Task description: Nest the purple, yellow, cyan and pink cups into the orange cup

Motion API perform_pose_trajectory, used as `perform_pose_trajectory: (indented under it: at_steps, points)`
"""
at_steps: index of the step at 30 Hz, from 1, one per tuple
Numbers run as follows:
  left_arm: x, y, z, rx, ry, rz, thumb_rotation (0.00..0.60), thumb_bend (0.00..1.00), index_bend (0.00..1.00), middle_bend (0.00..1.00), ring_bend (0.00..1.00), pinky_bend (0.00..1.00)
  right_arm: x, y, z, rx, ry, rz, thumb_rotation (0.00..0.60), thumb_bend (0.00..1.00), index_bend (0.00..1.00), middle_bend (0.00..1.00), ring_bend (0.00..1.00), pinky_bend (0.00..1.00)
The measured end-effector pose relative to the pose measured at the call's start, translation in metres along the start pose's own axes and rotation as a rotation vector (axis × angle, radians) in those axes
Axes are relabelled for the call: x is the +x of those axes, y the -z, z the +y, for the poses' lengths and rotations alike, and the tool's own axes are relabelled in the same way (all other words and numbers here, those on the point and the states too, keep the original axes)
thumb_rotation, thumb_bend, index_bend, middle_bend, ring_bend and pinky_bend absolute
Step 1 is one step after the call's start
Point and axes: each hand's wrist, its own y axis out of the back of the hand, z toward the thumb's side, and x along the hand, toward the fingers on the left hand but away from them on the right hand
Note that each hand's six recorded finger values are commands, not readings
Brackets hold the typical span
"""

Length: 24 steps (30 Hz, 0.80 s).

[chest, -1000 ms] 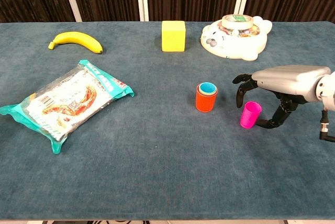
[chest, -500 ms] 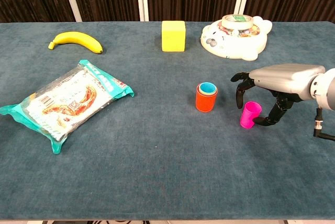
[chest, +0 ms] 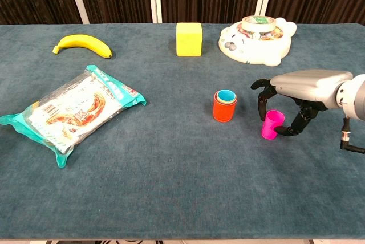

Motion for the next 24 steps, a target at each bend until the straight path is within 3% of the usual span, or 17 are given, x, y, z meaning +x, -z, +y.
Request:
perform_pose_trajectory:
  at_steps: [14,24]
  points:
    - [0.000,0.000,0.001,-0.003,-0.001,0.001,0.600,0.00,0.06,0.01,0.00,0.06,0.001,-0.005,0.017,0.003,0.036,0.013,0.600,0.47,0.47,0.01,0.11,0.14]
    - [-0.001,0.000,0.001,-0.004,-0.002,0.000,0.600,0.00,0.06,0.01,0.00,0.06,-0.007,-0.027,0.060,0.032,0.116,0.060,0.600,0.47,0.47,0.01,0.11,0.14]
